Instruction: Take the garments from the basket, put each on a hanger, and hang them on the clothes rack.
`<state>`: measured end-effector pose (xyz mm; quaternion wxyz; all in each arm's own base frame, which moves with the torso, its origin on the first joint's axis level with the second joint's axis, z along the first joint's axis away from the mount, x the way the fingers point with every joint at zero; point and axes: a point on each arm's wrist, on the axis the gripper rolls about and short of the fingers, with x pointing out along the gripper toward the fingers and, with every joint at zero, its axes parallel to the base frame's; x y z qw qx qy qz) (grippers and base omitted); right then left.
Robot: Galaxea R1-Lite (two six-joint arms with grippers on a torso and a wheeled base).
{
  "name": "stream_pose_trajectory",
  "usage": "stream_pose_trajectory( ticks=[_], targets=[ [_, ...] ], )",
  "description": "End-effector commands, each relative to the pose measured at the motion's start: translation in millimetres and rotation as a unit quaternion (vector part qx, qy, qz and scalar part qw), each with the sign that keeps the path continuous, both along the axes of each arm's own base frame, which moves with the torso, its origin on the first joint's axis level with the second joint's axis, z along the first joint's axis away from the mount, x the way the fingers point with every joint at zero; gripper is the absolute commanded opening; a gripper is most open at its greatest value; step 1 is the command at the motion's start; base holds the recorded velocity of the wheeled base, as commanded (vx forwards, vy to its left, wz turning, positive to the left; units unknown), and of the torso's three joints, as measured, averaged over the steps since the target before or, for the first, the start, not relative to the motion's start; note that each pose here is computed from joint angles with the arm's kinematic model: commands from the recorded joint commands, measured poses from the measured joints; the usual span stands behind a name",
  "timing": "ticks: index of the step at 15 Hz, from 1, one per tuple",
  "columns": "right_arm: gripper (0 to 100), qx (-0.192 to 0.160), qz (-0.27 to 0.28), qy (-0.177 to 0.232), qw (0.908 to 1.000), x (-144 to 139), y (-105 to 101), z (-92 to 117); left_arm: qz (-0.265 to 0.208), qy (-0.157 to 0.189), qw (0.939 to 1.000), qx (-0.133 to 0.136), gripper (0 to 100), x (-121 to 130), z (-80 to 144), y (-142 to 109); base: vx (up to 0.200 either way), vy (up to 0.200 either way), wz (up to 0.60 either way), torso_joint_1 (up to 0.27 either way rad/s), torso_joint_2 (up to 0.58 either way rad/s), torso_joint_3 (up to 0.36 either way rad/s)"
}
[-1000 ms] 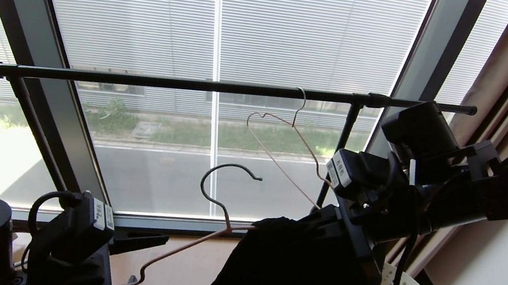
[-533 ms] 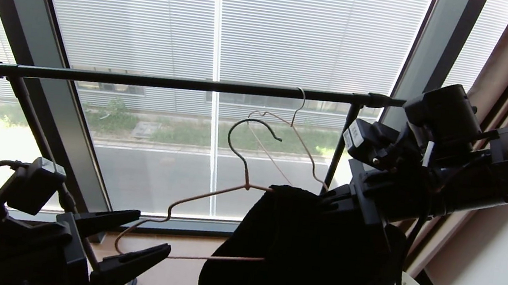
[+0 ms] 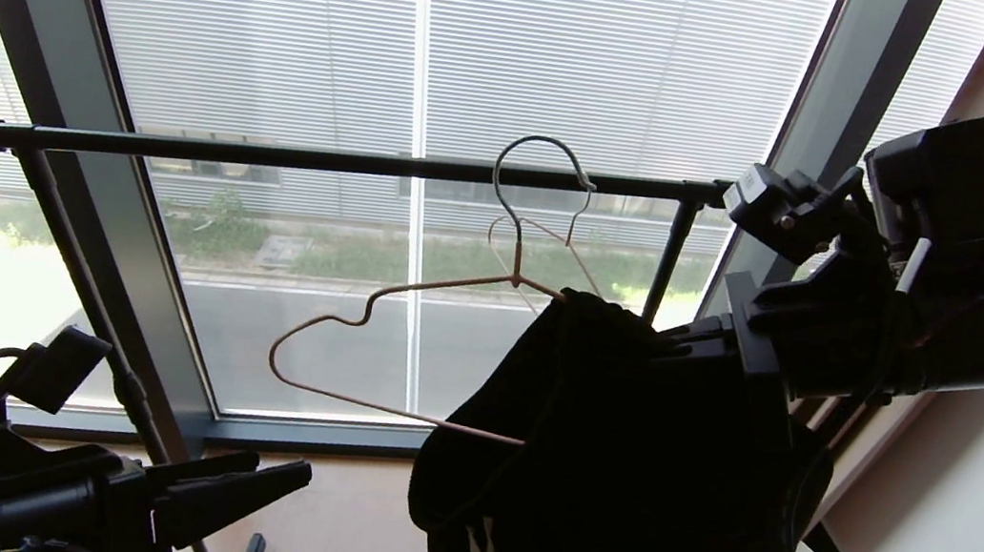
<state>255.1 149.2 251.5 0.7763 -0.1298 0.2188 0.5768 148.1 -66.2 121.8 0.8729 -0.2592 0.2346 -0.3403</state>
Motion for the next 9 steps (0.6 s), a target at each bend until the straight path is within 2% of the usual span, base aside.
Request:
stream_pose_trajectory(
  ticks=[1, 4, 6, 9],
  targets=[
    [0, 0.011, -0.002, -0.012, 0.9999, -9, -5, 7, -0.015, 0.038, 0.9992, -0.005, 100, 11, -8, -6, 0.000, 0.000, 0.00, 0.000, 0.00, 0.000],
    [0, 0.033, -0.015, -0.013, 0.9993, -11, -5, 7, -0.023, 0.071, 0.9972, 0.004, 100, 39, -20, -19, 0.000, 0.000, 0.00, 0.000, 0.00, 0.000],
    [0, 0.038, -0.011, -0.015, 0.9991, -11, -5, 2, -0.030, 0.087, 0.9958, 0.006, 100, 50, -26, -26, 0.000, 0.000, 0.00, 0.000, 0.00, 0.000],
    [0, 0.050, -0.002, -0.021, 0.9985, -13, -4, 3, -0.052, 0.087, 0.9948, 0.008, 100, 61, -29, -43, 0.000, 0.000, 0.00, 0.000, 0.00, 0.000]
  ],
)
